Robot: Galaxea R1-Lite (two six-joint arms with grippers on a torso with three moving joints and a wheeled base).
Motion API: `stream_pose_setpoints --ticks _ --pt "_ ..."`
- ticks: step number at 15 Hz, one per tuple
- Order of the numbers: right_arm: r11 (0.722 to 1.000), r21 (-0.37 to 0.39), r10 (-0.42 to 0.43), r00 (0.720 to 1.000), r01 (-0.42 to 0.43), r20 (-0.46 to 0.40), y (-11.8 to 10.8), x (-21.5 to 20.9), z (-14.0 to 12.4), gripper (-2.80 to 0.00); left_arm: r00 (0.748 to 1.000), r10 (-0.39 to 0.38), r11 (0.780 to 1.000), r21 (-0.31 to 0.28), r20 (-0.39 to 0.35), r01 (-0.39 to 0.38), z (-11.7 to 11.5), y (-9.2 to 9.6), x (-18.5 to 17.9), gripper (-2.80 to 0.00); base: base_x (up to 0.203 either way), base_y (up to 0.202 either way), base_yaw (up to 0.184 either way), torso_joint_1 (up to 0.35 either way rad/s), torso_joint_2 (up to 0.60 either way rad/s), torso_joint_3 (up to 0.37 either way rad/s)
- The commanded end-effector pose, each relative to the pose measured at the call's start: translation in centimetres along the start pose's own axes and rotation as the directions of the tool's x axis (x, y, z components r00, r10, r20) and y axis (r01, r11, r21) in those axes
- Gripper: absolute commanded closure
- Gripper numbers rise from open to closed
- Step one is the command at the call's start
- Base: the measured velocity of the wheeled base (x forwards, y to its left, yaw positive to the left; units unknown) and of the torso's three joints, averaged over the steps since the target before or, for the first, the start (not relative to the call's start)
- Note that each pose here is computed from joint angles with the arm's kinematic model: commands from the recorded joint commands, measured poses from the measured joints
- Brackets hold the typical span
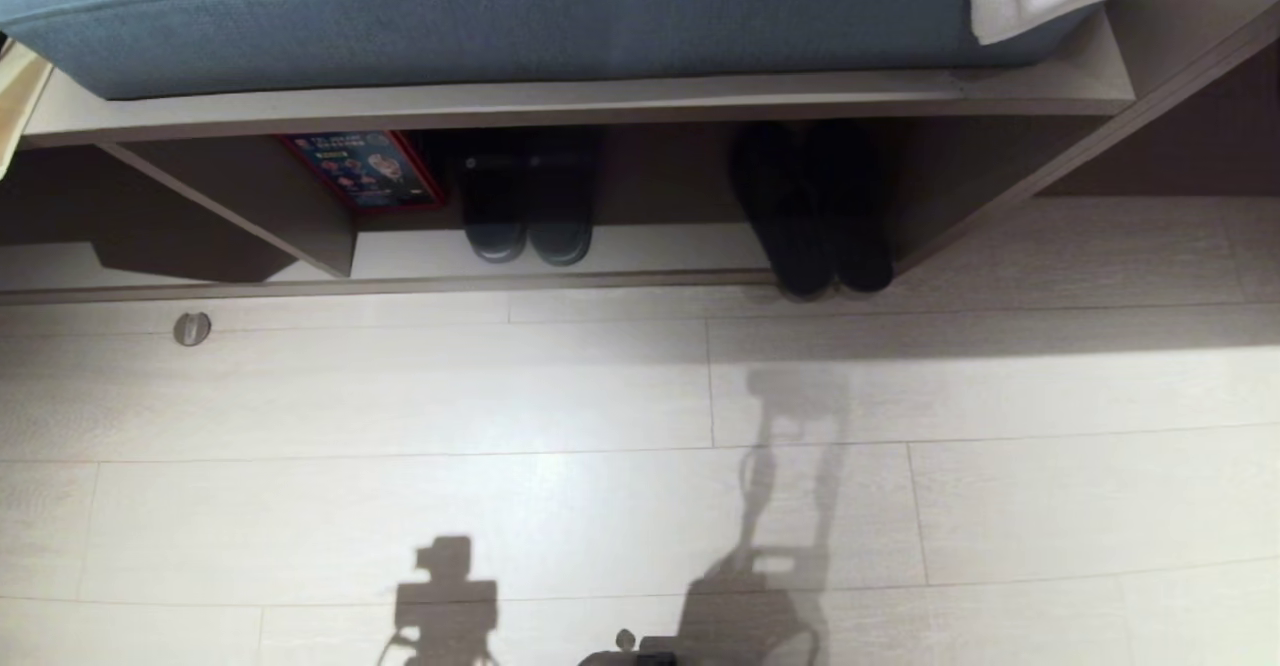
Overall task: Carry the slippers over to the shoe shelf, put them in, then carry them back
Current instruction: Pick up the slippers in the shoe cabinet
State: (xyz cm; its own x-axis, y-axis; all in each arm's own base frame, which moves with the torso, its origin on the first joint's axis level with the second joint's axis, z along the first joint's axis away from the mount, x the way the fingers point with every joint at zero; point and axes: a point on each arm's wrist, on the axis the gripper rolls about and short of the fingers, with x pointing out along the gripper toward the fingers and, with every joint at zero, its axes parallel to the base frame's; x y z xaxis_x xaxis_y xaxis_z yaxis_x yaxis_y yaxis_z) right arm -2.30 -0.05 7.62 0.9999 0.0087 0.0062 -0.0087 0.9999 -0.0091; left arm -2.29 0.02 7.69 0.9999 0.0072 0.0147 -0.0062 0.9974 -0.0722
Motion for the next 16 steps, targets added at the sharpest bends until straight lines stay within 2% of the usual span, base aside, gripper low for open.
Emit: stream_pose_setpoints --ticks 1,16 --pt "1.0 -0.006 0.004 1.0 -0.004 -0.001 0.01 0.01 0.02 0.0 1.0 0.0 1.0 -0.001 -0.001 0.0 0.0 0.0 0.01 0.0 0.0 0.0 0.0 0.002 0.0 -0.193" --pt "1.0 -0.002 0.0 1.0 0.0 0.003 0.0 -0.02 0.03 0.0 1.0 -0.001 1.0 0.0 -0.004 0.001 -0.03 0.0 0.01 0.0 0.0 0.0 0.0 0.002 0.0 -0.195"
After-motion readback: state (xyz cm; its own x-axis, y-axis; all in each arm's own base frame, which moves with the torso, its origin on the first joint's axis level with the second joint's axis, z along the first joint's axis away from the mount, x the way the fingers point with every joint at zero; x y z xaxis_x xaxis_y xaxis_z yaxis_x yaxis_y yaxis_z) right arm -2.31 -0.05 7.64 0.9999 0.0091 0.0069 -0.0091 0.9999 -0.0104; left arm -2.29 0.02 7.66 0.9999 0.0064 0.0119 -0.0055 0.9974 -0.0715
